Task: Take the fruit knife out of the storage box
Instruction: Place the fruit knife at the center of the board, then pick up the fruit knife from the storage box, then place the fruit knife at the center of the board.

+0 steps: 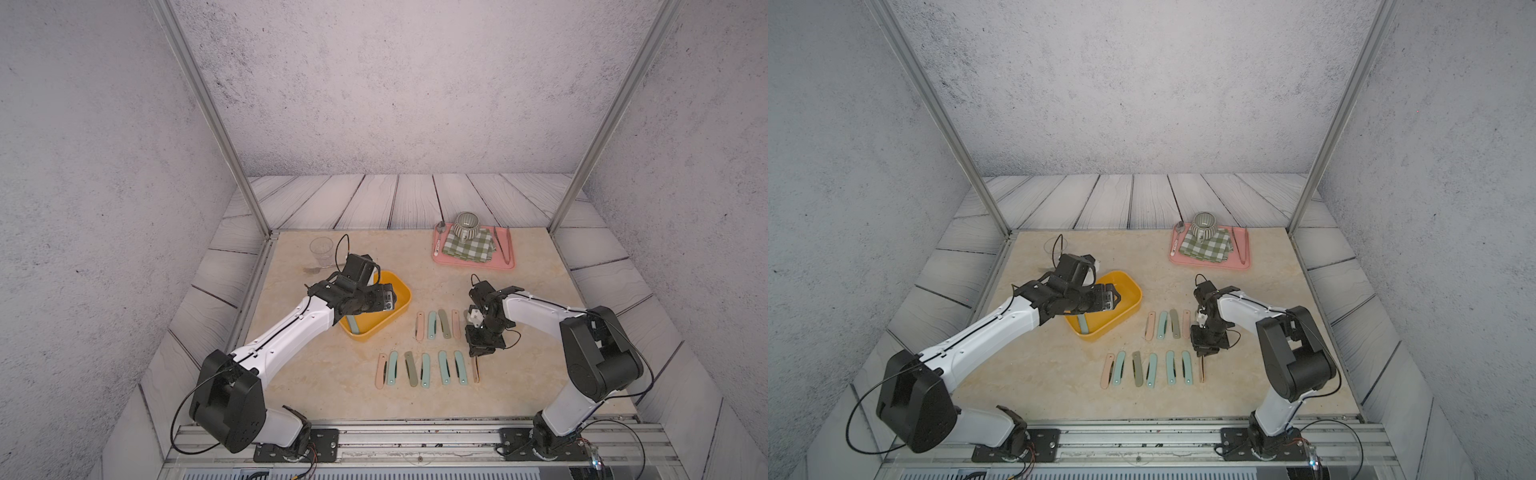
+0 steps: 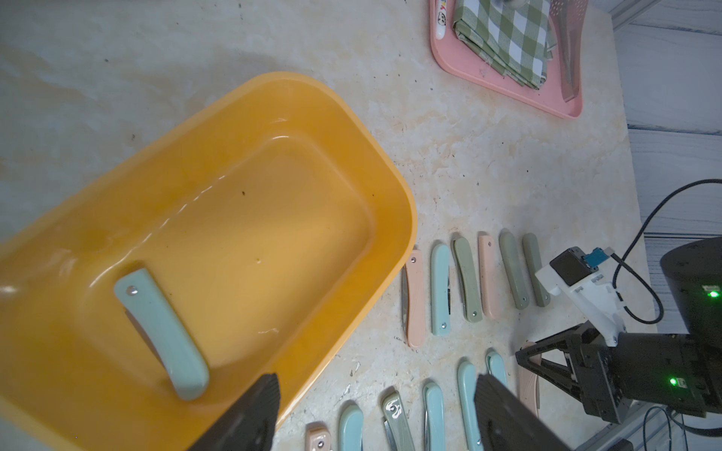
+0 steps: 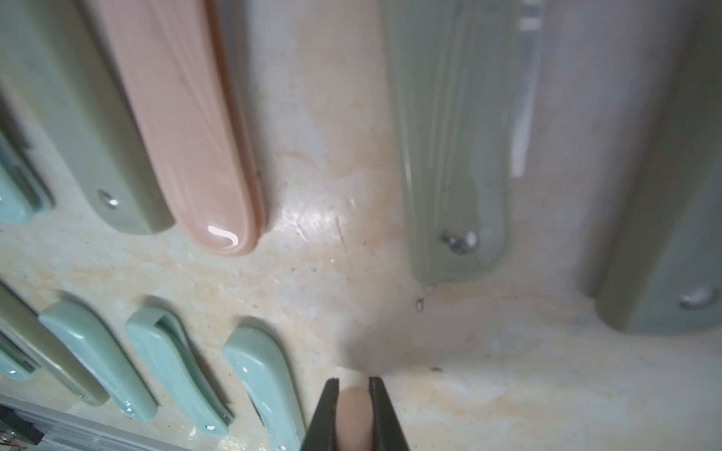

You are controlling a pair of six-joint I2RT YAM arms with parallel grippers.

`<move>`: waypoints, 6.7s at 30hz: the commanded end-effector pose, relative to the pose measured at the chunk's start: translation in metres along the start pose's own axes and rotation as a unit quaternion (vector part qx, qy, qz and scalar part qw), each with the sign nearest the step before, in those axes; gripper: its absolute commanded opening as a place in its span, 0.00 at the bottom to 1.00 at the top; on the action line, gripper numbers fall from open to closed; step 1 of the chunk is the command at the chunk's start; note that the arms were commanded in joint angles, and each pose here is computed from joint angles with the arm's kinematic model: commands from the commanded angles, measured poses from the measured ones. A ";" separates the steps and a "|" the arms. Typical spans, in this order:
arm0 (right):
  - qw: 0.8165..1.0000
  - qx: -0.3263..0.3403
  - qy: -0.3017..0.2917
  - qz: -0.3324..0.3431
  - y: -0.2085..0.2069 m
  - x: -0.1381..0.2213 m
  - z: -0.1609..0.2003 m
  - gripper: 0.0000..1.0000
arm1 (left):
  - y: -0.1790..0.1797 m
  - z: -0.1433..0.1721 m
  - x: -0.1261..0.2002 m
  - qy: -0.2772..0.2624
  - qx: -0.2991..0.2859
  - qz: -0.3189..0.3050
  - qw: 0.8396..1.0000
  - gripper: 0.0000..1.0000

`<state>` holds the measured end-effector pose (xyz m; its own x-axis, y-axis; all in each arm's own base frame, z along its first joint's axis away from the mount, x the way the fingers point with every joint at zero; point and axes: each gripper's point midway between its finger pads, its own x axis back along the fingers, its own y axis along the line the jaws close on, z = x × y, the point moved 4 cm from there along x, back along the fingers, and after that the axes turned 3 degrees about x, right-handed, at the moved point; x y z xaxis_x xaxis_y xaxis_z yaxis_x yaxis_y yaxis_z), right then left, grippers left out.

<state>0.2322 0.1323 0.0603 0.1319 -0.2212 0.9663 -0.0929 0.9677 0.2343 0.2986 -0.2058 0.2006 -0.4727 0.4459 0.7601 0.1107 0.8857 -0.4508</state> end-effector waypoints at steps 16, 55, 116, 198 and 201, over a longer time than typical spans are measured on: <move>1.000 0.001 -0.005 0.014 -0.009 0.000 0.005 0.30 | 0.002 -0.003 -0.001 -0.001 0.008 0.000 1.000 0.82; 0.989 0.056 -0.136 -0.030 0.038 0.126 -0.030 0.99 | 0.079 -0.007 -0.054 0.066 0.093 -0.250 0.962 0.95; 0.990 0.059 -0.118 -0.050 0.038 0.113 -0.043 0.99 | 0.099 0.023 -0.109 0.104 0.113 -0.273 0.950 0.28; 0.922 0.145 -0.130 -0.334 0.205 0.121 -0.112 0.46 | -0.041 0.015 -0.005 0.017 -0.049 0.099 0.994 0.28; 0.922 0.149 -0.126 -0.334 0.209 0.119 -0.110 0.46 | -0.043 0.016 -0.005 0.017 -0.049 0.100 0.994 0.28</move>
<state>0.3397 0.3156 0.2183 -0.0012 -0.8107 0.5855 -0.3561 0.5474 0.7573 0.2862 -0.2454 0.2049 -0.4019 0.6002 0.6915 0.2689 0.7993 -0.5374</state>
